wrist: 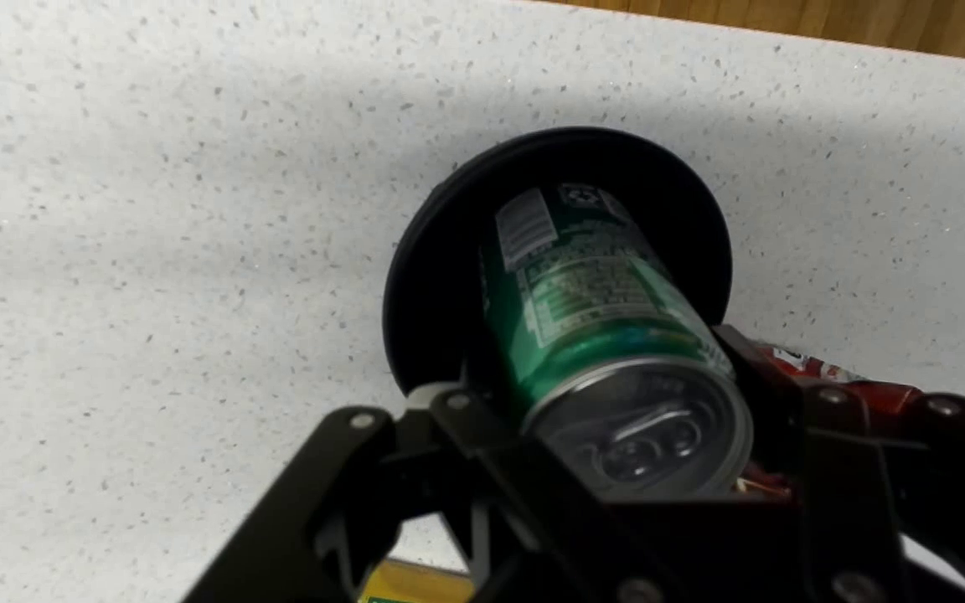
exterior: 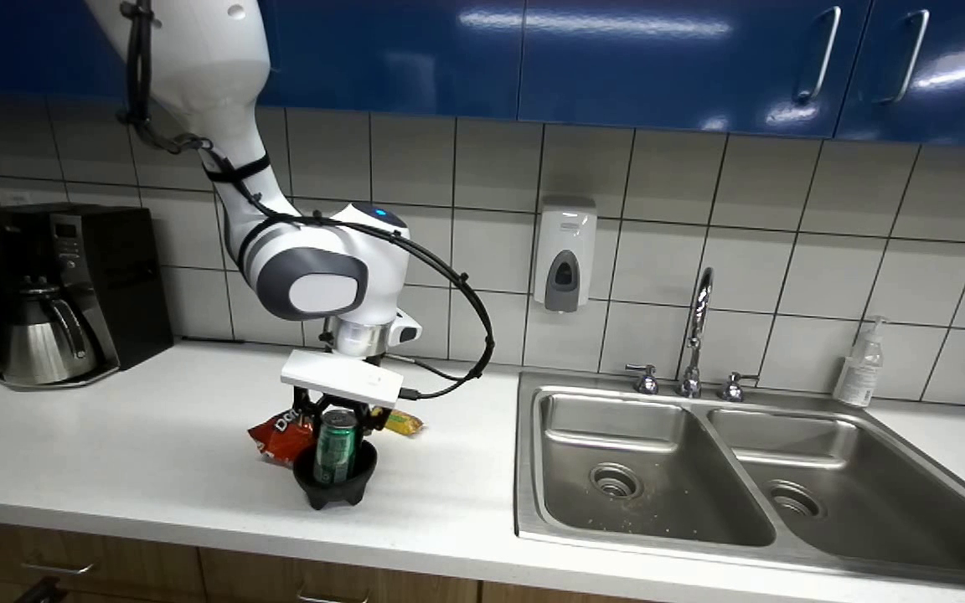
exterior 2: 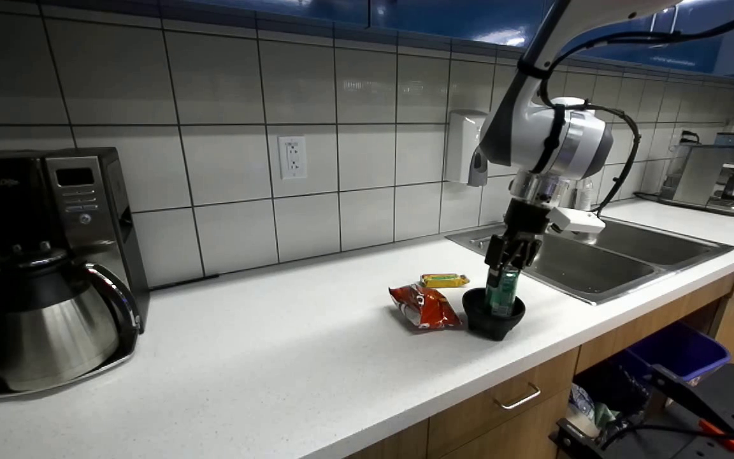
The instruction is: Put the green can in the black bowl.
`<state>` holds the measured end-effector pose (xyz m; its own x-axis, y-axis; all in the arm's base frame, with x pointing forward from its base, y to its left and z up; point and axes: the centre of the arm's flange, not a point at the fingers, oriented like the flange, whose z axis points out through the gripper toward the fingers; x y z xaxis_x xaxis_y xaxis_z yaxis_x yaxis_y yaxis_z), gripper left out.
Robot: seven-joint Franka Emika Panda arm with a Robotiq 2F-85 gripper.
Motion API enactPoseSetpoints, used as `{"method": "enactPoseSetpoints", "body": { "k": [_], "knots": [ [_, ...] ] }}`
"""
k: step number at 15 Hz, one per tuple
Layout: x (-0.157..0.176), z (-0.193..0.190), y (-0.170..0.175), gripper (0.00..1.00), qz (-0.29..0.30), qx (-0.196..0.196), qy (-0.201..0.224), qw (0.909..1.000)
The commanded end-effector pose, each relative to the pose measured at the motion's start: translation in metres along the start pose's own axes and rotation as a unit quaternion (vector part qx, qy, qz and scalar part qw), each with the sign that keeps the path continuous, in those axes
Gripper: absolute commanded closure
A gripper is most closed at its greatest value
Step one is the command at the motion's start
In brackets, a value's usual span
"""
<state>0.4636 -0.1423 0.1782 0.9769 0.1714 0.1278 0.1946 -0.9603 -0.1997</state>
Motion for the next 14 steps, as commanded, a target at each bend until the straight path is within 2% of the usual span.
{"method": "enactPoseSetpoints", "body": {
  "k": [1, 5, 6, 9, 14],
  "knots": [
    [0.003, -0.001, 0.000, 0.61, -0.006, -0.008, 0.006, 0.9999],
    [0.002, 0.000, 0.000, 0.61, -0.004, -0.007, 0.003, 1.0000],
    [0.002, 0.000, 0.000, 0.11, -0.003, -0.007, 0.003, 1.0000],
    [0.002, -0.003, -0.001, 0.00, -0.003, -0.007, 0.005, 1.0000],
    [0.004, -0.012, -0.002, 0.00, -0.005, -0.010, 0.013, 0.9999]
  ]
}}
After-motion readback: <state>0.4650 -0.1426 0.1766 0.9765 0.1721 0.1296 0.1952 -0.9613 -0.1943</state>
